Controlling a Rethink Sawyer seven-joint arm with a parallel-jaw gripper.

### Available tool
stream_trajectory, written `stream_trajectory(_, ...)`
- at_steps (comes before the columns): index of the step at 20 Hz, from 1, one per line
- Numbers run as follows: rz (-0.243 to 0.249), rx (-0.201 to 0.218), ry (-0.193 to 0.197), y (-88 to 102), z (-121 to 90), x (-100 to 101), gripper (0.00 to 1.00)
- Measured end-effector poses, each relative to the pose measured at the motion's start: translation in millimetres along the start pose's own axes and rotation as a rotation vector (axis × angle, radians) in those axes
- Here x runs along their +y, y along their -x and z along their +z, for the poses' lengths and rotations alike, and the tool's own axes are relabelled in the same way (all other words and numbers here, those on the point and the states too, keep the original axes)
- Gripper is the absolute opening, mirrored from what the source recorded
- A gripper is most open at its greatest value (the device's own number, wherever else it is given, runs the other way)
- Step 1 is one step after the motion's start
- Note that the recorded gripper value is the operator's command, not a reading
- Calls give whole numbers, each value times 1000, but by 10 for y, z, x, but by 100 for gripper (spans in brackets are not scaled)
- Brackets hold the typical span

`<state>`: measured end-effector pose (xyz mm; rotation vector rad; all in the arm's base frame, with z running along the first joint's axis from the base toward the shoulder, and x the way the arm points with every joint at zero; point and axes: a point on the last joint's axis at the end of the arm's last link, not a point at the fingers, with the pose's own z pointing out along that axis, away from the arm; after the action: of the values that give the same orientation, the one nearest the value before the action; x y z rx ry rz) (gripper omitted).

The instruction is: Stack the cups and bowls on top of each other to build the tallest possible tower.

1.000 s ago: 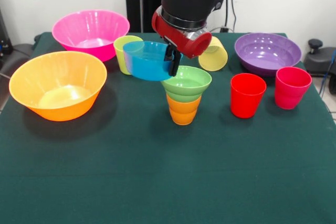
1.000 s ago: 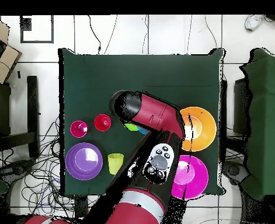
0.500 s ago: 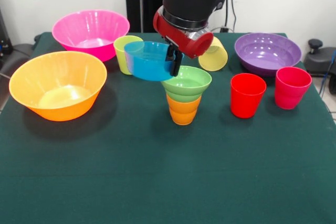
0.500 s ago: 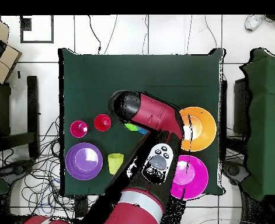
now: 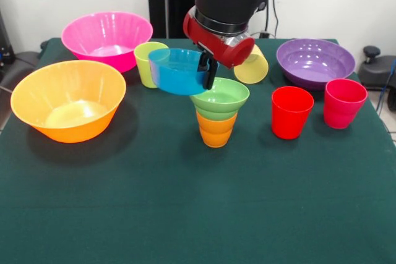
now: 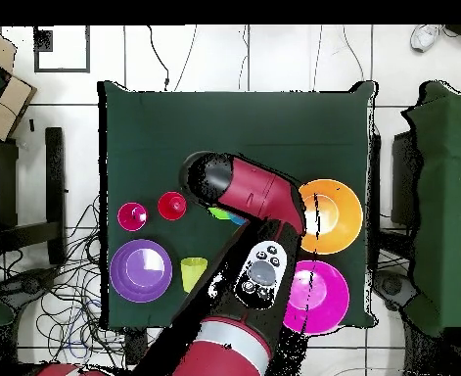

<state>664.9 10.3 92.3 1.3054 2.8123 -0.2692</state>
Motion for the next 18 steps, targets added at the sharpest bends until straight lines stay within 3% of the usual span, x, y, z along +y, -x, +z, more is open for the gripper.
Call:
stream_trajectory(9, 5, -1, 7, -35, -35, 49, 0)
stream_trajectory(18, 42, -6, 14, -120, -95, 137, 0)
